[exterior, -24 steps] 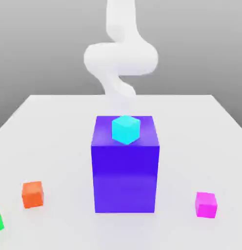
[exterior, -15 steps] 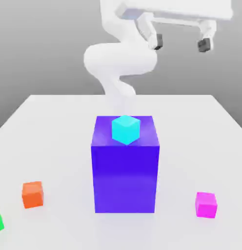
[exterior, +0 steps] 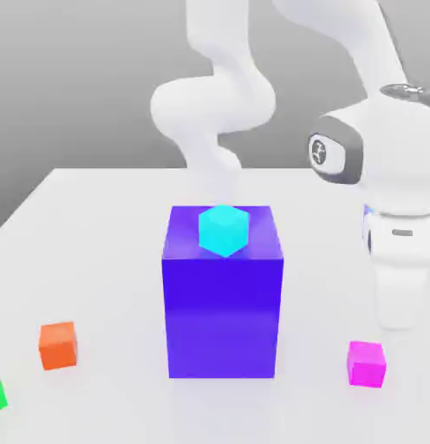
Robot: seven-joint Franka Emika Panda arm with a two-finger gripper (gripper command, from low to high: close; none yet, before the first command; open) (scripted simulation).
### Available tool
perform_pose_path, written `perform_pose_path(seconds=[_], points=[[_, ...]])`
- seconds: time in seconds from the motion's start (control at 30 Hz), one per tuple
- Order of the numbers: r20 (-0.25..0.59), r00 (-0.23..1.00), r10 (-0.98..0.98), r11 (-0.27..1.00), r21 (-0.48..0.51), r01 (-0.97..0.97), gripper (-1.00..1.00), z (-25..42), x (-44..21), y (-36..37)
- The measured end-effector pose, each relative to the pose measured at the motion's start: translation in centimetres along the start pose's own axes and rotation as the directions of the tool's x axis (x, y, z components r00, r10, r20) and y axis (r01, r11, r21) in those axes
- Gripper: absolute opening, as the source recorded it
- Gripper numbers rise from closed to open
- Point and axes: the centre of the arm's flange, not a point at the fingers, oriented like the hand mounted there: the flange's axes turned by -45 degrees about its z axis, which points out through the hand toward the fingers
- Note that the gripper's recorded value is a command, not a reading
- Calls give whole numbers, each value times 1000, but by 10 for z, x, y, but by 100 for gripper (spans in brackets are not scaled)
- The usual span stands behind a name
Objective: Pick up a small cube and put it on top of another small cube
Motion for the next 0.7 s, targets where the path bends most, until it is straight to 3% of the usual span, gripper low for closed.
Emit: perform_pose_path(seconds=[0.17, 0.2, 0.43, 0.7], points=[[14, 999, -33, 999, 14, 33, 0, 61, 0, -7], [14, 999, -33, 999, 14, 33, -100, 70, -1, -8], [15, 999, -34, 999, 15, 34, -100, 71, -1, -8], [-15, 998, -58, 998, 21, 58, -100, 8, 23, -13]])
